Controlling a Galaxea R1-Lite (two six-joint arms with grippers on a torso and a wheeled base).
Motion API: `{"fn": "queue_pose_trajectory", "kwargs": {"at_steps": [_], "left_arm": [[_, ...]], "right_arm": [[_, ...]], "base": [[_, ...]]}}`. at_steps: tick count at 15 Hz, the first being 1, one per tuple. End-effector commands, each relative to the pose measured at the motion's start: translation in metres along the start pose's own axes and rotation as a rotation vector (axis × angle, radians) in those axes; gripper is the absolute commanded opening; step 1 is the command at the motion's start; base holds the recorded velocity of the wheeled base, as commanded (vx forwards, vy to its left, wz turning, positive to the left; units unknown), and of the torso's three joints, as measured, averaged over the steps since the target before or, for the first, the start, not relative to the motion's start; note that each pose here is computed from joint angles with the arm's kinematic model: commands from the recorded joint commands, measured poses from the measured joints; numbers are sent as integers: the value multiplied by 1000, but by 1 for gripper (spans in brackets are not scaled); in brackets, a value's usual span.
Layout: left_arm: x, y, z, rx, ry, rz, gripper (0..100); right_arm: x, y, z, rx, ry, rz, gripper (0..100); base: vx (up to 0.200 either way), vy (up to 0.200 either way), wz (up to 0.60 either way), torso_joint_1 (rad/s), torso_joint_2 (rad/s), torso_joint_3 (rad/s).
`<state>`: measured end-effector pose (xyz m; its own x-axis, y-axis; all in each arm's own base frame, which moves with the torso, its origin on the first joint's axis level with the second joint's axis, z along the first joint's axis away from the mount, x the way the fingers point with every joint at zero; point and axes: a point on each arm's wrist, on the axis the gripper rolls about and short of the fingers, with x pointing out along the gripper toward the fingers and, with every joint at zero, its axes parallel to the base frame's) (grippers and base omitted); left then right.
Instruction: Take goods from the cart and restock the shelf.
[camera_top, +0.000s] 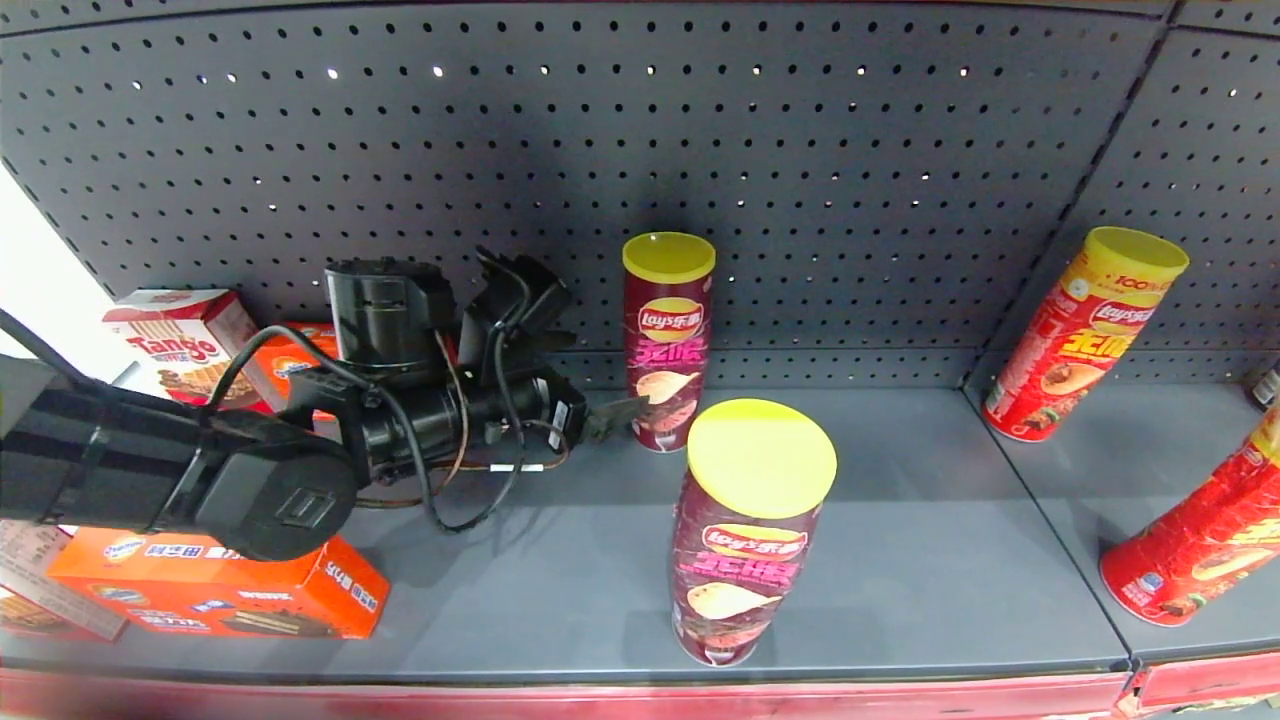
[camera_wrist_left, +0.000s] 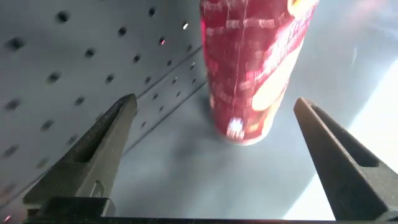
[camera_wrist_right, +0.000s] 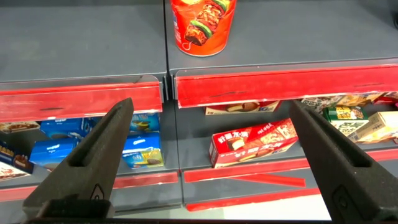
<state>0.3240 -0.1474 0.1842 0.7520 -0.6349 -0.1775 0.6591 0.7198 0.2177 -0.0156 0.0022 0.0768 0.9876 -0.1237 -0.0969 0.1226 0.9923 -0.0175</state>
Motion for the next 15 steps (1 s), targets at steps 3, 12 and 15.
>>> {"fn": "queue_pose_trajectory", "kwargs": {"at_steps": [3,12,15], "left_arm": [[-29,-6,6,32,11,80,100],[-151,-23,-3,11,25,303,100],[-183,-32,-11,10,-15,327,100]], "right_arm": [[0,0,0,0,1,0,100],[0,0,0,0,1,0,100],[0,0,0,0,1,0,100]], "base": [[0,0,0,0,0,0],[0,0,0,0,0,0],[0,0,0,0,0,0]]}}
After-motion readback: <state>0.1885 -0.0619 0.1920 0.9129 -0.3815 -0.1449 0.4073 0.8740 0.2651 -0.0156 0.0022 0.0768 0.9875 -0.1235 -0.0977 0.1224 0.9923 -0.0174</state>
